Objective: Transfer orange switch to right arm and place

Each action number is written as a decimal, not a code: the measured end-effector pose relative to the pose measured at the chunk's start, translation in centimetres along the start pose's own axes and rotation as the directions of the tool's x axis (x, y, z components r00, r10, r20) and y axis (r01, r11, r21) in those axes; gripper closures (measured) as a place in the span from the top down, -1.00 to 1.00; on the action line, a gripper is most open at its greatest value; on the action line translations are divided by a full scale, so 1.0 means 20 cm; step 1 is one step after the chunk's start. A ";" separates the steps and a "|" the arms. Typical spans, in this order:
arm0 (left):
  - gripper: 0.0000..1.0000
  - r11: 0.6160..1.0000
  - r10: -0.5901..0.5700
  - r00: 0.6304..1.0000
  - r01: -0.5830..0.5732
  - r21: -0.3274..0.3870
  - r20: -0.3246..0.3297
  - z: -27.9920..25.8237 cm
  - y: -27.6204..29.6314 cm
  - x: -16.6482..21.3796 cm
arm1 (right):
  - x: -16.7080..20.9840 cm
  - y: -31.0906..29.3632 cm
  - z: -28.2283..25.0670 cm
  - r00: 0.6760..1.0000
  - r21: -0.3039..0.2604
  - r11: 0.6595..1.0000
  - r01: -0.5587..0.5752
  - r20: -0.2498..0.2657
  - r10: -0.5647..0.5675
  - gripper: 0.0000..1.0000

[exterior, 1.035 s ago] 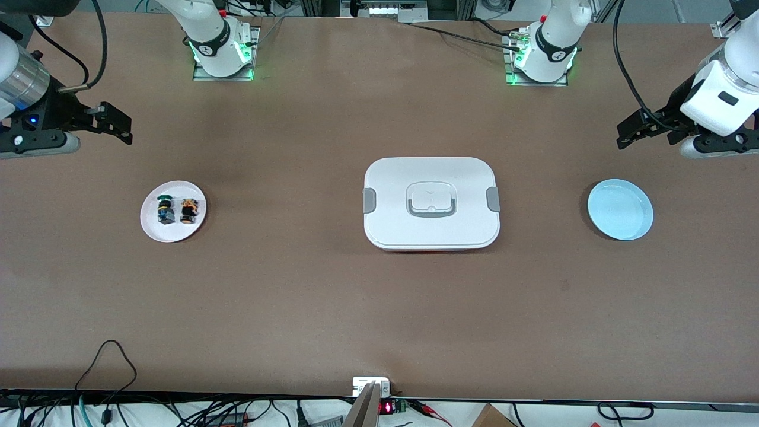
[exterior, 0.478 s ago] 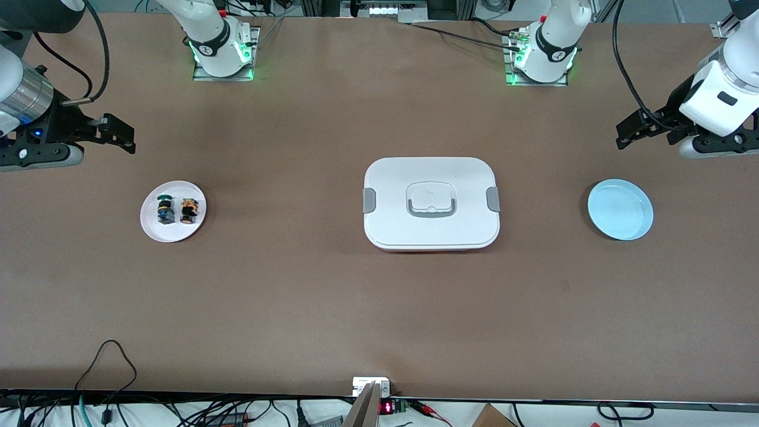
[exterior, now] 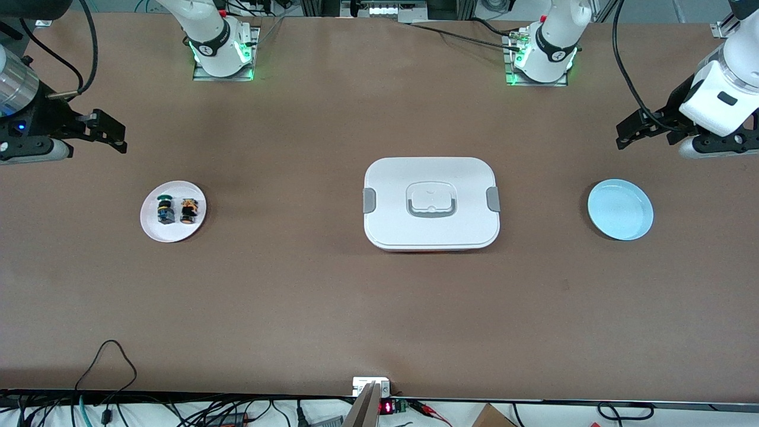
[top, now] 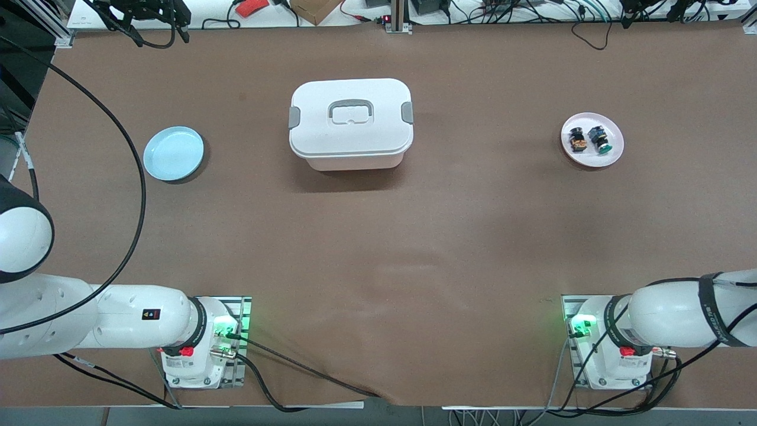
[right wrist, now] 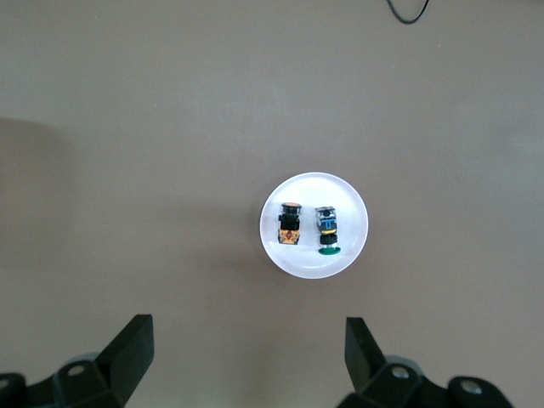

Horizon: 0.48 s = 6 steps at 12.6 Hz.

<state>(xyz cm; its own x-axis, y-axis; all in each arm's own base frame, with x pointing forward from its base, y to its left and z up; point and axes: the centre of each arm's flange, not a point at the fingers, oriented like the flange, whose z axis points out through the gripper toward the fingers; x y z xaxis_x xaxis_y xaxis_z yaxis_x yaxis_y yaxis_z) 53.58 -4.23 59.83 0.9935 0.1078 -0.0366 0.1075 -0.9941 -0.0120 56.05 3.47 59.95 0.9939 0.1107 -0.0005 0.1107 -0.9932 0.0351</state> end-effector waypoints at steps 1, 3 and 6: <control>1.00 1.000 0.000 1.000 0.000 0.000 0.000 0.00 0.00 0.00 | 0.02 0.01 0.03 1.000 0.001 1.000 -0.003 0.006 0.003 1.00; 1.00 1.000 0.000 1.000 0.000 0.000 0.000 0.00 0.00 0.00 | 0.07 0.03 0.09 1.000 0.010 1.000 -0.010 0.002 0.010 1.00; 1.00 1.000 0.000 1.000 0.000 0.000 0.000 0.00 0.00 0.00 | 0.13 0.03 0.08 1.000 0.010 1.000 -0.012 -0.024 0.012 1.00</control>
<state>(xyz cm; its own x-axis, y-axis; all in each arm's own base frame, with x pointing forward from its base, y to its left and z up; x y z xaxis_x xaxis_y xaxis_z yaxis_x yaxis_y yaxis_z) 53.58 -4.23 59.84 0.9935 0.1078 -0.0364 0.1074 -0.9941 -0.0119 58.73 3.04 58.37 0.9947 0.0998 0.0237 0.0992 -0.9948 0.0249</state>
